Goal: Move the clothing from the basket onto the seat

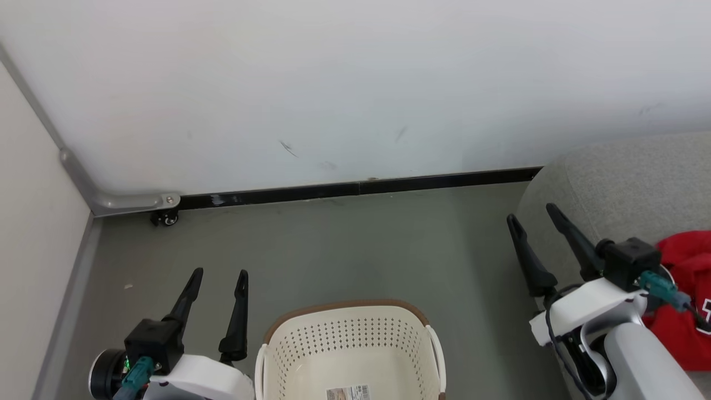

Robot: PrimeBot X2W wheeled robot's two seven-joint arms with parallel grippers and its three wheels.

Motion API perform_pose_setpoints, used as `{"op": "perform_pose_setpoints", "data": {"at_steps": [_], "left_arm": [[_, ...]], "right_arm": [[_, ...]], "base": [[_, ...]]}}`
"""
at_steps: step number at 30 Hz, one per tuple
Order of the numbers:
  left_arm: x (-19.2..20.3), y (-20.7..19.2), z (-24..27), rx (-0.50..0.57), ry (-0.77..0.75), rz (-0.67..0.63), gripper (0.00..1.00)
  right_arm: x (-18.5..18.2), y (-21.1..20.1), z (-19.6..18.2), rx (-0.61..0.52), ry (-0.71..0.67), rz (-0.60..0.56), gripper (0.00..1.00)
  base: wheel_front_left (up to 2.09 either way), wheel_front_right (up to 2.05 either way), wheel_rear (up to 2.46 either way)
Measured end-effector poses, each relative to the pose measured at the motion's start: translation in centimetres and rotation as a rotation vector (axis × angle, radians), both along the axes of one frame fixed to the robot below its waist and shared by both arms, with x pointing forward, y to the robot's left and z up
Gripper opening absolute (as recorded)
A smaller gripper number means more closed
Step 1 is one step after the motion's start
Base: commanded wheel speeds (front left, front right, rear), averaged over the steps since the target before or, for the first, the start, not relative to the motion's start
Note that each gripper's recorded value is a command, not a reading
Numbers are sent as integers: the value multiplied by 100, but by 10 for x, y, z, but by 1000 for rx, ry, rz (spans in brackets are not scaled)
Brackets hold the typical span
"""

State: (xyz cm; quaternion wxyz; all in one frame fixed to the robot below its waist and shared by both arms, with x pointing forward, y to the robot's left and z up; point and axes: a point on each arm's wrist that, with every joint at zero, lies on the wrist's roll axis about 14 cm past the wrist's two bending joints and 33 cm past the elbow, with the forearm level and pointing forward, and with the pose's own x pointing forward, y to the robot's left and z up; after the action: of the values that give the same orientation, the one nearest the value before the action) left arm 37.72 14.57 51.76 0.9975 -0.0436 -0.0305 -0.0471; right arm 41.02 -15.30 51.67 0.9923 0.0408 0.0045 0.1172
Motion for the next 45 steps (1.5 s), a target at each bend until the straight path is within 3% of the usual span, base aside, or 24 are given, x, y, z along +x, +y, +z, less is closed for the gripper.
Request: {"op": "perform_pose_setpoints", "data": {"at_steps": [15,21,45], "left_arm": [[-22,31,-8,17,19,124,100],[-26,35,-10,16,23,155,100],[-28,21,-18,82,33,110,100]], "right_arm": [[-32,22,-21,65,44,-9,100],[-45,13,-30,54,64,-38,100],[-62,-5,-32,20,64,-105,100]], "base": [[0,0,0],[0,0,0],[0,0,0]]}}
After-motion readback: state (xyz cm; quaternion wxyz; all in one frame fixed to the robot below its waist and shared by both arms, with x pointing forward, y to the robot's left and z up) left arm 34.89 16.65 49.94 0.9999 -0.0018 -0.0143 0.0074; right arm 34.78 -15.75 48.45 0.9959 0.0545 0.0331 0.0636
